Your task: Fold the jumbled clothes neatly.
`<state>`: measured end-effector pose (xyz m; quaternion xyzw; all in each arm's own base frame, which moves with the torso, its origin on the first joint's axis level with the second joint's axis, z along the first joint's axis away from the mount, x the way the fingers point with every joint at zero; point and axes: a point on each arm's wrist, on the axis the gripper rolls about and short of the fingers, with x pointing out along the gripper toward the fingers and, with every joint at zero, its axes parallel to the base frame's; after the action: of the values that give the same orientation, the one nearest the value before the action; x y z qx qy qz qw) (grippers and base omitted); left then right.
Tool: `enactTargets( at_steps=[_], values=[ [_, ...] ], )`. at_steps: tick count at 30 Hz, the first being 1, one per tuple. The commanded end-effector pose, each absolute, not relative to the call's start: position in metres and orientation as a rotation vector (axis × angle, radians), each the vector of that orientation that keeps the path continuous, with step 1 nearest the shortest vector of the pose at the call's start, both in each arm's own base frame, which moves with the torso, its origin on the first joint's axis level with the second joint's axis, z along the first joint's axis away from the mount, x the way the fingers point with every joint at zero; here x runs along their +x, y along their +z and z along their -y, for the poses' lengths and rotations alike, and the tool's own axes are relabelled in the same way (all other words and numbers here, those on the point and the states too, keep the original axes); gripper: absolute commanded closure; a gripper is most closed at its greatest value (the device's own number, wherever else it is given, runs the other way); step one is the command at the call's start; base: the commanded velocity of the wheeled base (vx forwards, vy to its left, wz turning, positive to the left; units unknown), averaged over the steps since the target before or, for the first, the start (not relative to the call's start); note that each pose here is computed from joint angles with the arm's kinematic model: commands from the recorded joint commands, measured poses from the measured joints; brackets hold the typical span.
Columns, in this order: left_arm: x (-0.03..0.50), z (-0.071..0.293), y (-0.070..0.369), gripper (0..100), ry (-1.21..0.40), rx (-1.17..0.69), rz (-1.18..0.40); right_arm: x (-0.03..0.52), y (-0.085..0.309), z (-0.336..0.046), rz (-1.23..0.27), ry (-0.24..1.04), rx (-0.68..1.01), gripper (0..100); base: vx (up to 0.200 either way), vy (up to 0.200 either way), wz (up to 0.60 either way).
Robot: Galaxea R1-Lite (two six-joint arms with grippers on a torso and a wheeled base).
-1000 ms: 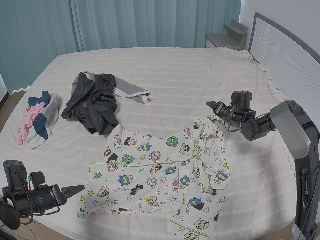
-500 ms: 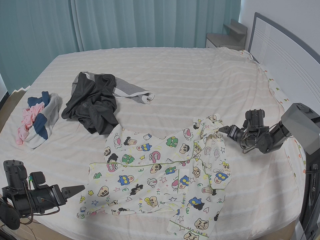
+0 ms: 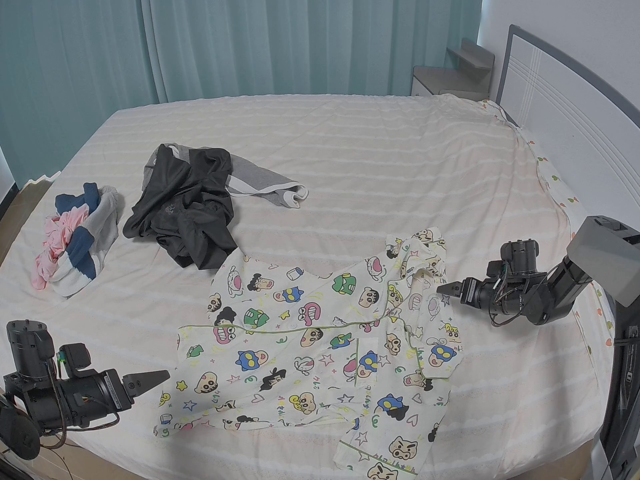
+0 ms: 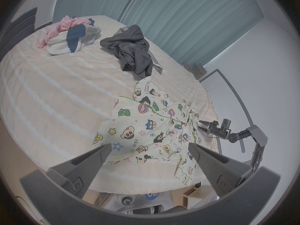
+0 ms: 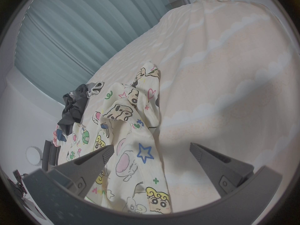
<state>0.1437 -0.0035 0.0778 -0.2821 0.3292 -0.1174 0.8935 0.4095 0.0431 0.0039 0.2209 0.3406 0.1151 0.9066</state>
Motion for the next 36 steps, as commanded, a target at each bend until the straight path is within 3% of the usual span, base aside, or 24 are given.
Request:
enactTargets(
  at_steps=[1, 13, 14, 27, 36],
  values=[
    [0.140, 0.004, 0.074, 0, -0.237, -0.590, -0.705, 0.411, -0.016, -0.056, -0.740, 0.264, 0.438, 0, 0.000, 0.000, 0.00],
    [0.142, 0.004, 0.072, 0, -0.233, -0.593, -0.719, 0.416, -0.018, -0.063, -0.729, 0.281, 0.429, 0, 0.000, 0.000, 0.00],
    [0.142, 0.004, 0.072, 0, -0.234, -0.593, -0.718, 0.416, -0.018, -0.062, -0.729, 0.280, 0.430, 100, 0.000, 0.000, 0.00],
    [0.142, 0.004, 0.072, 0, -0.235, -0.591, -0.716, 0.410, -0.009, -0.052, -0.717, 0.260, 0.426, 100, 0.000, 0.000, 0.00],
    [0.141, 0.004, 0.073, 0, -0.235, -0.591, -0.713, 0.399, 0.006, -0.025, -0.699, 0.198, 0.443, 100, 0.000, 0.000, 0.00]
  ],
)
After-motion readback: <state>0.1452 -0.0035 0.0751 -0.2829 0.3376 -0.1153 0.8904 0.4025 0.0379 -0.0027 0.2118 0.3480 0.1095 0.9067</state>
